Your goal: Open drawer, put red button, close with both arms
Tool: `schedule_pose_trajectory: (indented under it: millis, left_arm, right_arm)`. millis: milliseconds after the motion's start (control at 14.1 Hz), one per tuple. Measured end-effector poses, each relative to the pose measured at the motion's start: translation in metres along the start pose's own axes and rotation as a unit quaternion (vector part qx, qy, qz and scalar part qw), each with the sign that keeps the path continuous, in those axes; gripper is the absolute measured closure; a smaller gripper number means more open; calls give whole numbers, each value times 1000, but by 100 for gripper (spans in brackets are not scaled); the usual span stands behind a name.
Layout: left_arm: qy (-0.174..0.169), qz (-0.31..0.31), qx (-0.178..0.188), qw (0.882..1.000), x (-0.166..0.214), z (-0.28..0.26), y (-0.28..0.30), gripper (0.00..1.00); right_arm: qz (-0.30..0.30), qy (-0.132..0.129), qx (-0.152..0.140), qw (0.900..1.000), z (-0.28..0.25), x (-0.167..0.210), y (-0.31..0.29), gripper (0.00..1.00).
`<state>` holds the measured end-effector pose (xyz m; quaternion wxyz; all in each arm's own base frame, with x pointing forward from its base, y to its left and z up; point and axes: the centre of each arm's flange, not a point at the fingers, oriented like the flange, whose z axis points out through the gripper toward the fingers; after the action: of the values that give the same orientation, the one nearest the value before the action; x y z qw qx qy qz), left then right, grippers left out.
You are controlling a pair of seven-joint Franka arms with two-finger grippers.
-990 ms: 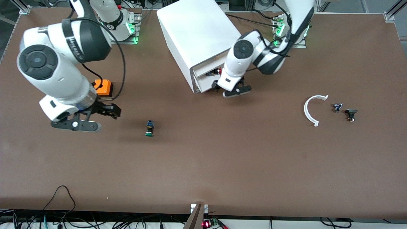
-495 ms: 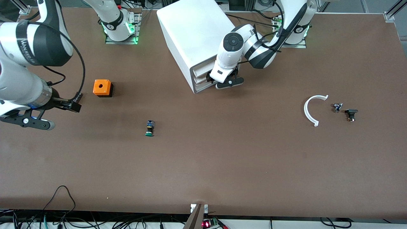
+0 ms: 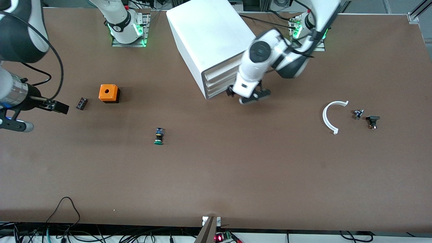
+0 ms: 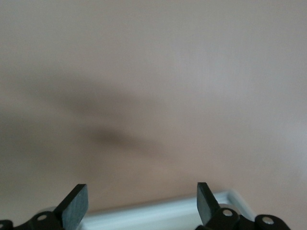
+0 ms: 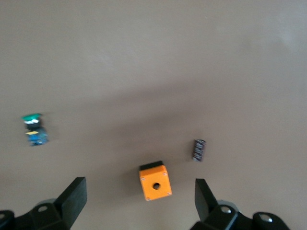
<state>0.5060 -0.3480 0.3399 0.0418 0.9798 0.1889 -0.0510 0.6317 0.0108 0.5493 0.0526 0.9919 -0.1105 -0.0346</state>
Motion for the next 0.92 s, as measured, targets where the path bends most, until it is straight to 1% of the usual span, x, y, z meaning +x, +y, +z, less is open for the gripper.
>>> schedule_pose_trajectory:
  millis: [71, 141, 212, 283, 354, 495, 636, 778, 919]
  left_arm:
    - [3, 5, -3, 1000, 44, -28, -22, 0]
    - [3, 10, -3, 1000, 83, -56, -48, 0]
    - [2, 17, -1, 1000, 114, -84, -75, 0]
    - [-1, 30, 5, 1000, 135, -111, -100, 0]
    - [-2, 48, 11, 999, 146, -138, -122, 0]
    - [9, 89, 23, 996, 149, -190, -157, 0]
    - [28, 119, 37, 992, 139, -239, -192, 0]
    - [50, 134, 50, 988, 127, -279, -221, 0]
    - [62, 137, 51, 987, 122, -300, -240, 0]
  right_arm:
    - [1, 9, 10, 1000, -1, 0, 4, 0]
    - [2, 11, 13, 1000, 2, -3, 8, 0]
    - [0, 10, 13, 1000, 6, -7, 13, 0]
    - [-7, 8, 12, 1000, 10, -11, 20, 0]
    - [-15, 7, 11, 1000, 13, -15, 30, 0]
    - [-22, 3, 10, 1000, 15, -21, 55, 0]
    - [-21, -3, 10, 1000, 19, -23, 74, 0]
    - [-25, -8, 10, 1000, 26, -31, 78, 0]
    - [-31, -3, 10, 999, 29, -42, 78, 0]
